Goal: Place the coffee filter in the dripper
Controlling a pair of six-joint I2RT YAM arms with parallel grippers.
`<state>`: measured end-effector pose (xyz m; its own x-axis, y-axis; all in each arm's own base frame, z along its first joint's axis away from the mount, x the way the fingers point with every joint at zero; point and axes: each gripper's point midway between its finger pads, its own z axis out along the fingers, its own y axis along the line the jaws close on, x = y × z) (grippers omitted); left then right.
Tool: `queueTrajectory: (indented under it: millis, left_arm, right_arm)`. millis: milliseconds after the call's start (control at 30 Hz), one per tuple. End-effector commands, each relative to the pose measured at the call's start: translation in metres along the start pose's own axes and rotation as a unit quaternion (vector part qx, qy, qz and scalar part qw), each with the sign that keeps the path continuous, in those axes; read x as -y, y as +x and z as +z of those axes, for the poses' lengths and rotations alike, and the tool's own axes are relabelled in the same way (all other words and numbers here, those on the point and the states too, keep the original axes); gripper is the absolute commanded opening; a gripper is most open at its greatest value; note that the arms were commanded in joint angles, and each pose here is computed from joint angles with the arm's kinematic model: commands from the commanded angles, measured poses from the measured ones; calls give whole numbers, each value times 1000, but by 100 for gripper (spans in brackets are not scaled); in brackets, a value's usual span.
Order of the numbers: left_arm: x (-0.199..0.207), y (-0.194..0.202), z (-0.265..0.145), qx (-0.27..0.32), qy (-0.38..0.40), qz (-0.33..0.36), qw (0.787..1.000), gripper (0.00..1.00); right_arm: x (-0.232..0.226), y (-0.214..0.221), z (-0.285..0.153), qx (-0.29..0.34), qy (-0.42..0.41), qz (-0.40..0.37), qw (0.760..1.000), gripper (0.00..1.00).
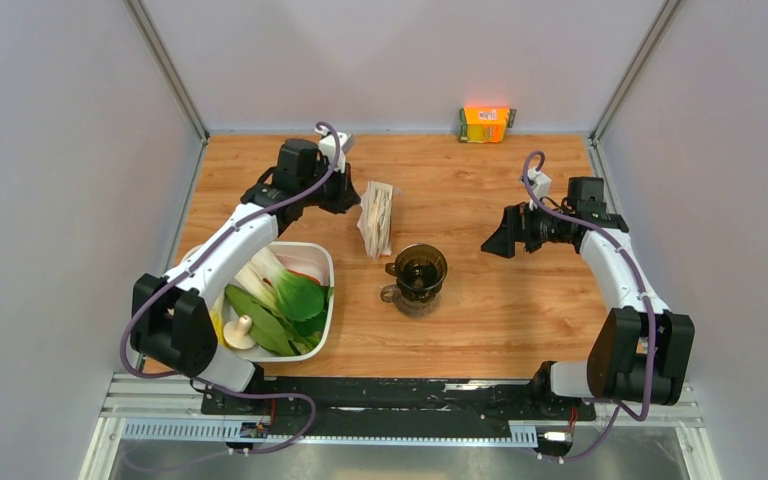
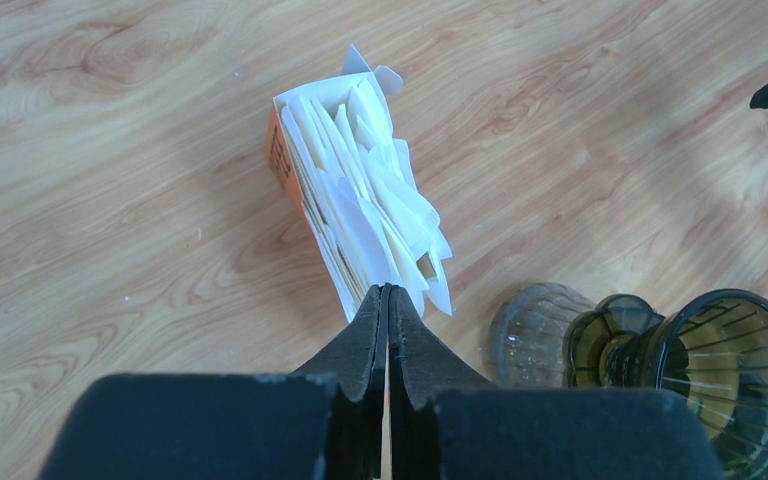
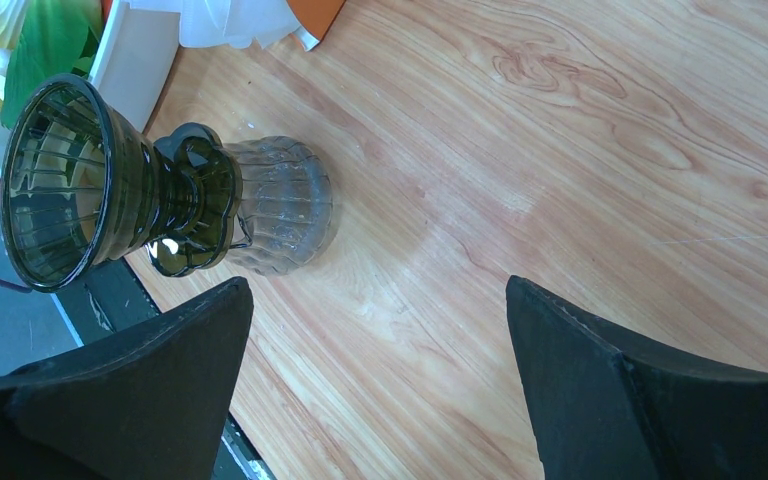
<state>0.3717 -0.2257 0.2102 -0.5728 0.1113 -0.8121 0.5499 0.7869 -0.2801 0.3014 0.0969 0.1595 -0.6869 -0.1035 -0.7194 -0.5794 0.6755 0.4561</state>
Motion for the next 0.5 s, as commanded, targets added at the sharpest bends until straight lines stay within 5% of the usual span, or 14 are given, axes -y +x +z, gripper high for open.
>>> queueTrajectory:
  millis: [0, 467]
  left_arm:
    - [11, -24, -26, 24, 10, 24, 999, 0]
    - [38, -53, -86, 31, 43, 124, 991, 0]
  right_arm:
    - [-4, -11, 1, 16, -13, -12, 1000, 100]
    - [-14, -43, -10, 39, -33, -82, 995, 100]
